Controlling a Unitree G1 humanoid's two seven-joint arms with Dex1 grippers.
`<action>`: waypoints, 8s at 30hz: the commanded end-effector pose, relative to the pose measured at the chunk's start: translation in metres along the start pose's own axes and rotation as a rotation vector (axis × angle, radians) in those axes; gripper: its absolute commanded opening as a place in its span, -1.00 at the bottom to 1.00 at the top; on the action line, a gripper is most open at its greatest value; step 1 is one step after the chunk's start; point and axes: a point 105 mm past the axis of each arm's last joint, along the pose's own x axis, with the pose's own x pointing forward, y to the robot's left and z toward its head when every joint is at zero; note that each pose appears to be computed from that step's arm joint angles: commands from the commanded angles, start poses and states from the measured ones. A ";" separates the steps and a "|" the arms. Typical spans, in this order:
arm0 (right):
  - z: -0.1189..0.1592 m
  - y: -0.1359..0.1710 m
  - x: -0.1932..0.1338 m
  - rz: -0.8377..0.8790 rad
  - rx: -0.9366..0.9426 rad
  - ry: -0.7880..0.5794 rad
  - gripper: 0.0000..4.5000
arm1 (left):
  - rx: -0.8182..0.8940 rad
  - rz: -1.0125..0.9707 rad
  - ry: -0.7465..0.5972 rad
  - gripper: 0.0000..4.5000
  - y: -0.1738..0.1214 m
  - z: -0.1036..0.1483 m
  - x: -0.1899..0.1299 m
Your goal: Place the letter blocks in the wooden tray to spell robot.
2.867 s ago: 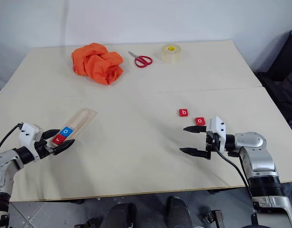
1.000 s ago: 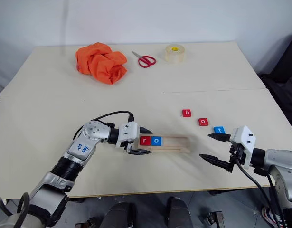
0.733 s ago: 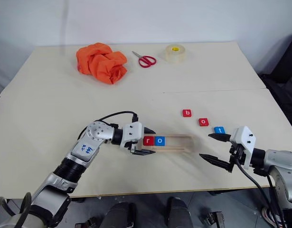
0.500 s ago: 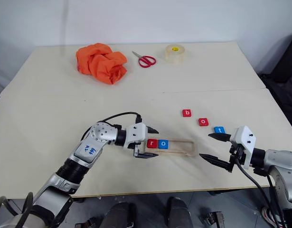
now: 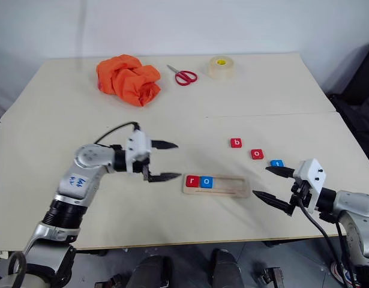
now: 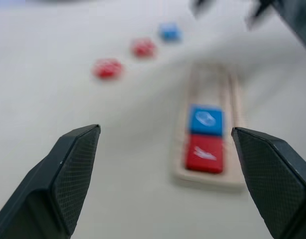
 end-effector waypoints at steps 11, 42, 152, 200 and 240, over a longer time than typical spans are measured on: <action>0.006 -0.014 0.000 -0.183 0.094 -0.080 1.00 | 0.040 0.006 -0.082 0.99 -0.001 -0.025 -0.088; 0.002 -0.021 0.011 -0.452 0.125 0.000 1.00 | -0.027 -0.033 -0.123 0.99 -0.029 -0.069 -0.093; 0.033 0.013 0.032 -0.262 0.005 0.236 0.99 | -0.044 -0.189 -0.236 1.00 -0.060 -0.057 -0.062; 0.058 0.034 0.100 0.322 -0.226 0.480 -0.35 | -0.036 -0.154 -0.239 1.00 -0.065 -0.056 -0.057; 0.037 0.036 0.115 0.388 -0.264 0.538 -0.35 | -0.033 -0.112 -0.241 1.00 -0.070 -0.055 -0.059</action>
